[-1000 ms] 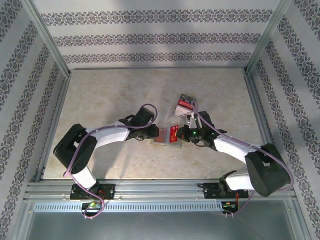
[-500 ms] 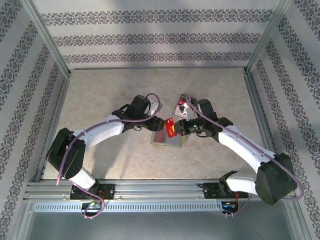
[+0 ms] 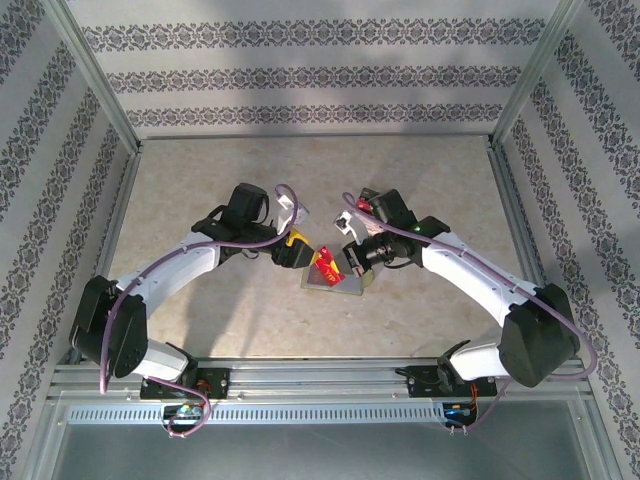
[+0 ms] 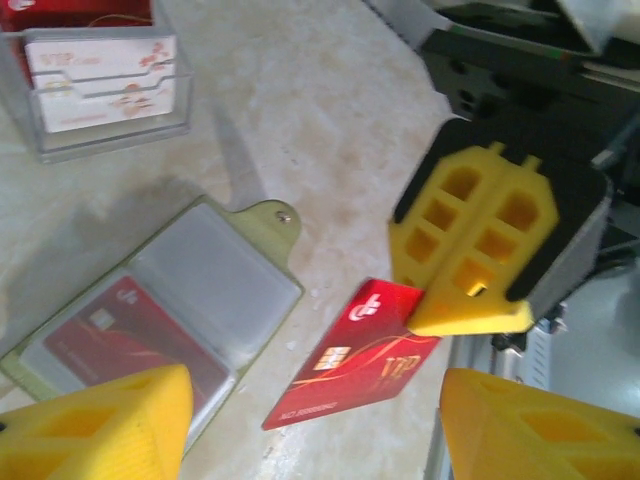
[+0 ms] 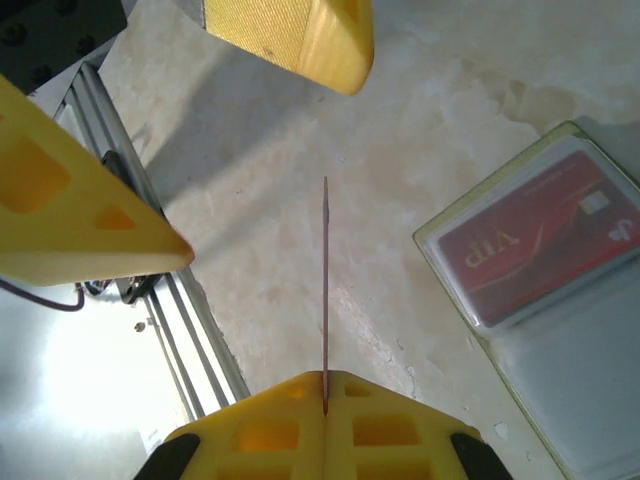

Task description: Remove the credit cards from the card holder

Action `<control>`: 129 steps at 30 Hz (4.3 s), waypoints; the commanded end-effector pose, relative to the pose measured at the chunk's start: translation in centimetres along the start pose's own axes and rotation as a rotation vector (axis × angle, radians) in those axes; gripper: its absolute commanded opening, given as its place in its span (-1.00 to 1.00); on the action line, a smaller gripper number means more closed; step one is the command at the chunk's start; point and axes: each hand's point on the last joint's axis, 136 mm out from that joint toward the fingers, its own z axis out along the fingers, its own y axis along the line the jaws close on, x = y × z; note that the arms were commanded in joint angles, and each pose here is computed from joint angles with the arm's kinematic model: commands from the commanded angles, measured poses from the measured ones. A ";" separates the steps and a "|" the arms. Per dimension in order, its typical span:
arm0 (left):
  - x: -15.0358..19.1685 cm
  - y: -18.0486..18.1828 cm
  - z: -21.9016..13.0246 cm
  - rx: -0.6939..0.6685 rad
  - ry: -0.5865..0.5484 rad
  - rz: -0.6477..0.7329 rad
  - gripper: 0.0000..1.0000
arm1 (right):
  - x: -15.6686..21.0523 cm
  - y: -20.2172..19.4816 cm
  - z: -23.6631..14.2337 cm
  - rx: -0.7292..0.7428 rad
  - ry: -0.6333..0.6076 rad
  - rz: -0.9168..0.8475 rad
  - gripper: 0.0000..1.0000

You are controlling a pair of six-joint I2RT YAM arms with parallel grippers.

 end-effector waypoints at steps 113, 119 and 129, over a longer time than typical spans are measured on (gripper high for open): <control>-6.3 2.0 -5.1 -0.294 -0.437 -0.146 0.99 | -7.5 -21.5 -7.9 0.349 -0.223 -0.347 -1.00; -6.1 2.2 -5.0 -0.302 -0.431 -0.148 0.99 | -7.0 -22.7 -7.1 0.351 -0.183 -0.319 -1.00; -6.1 2.1 -5.2 -0.301 -0.432 -0.145 0.99 | -7.0 -24.0 -7.1 0.374 -0.138 -0.276 -1.00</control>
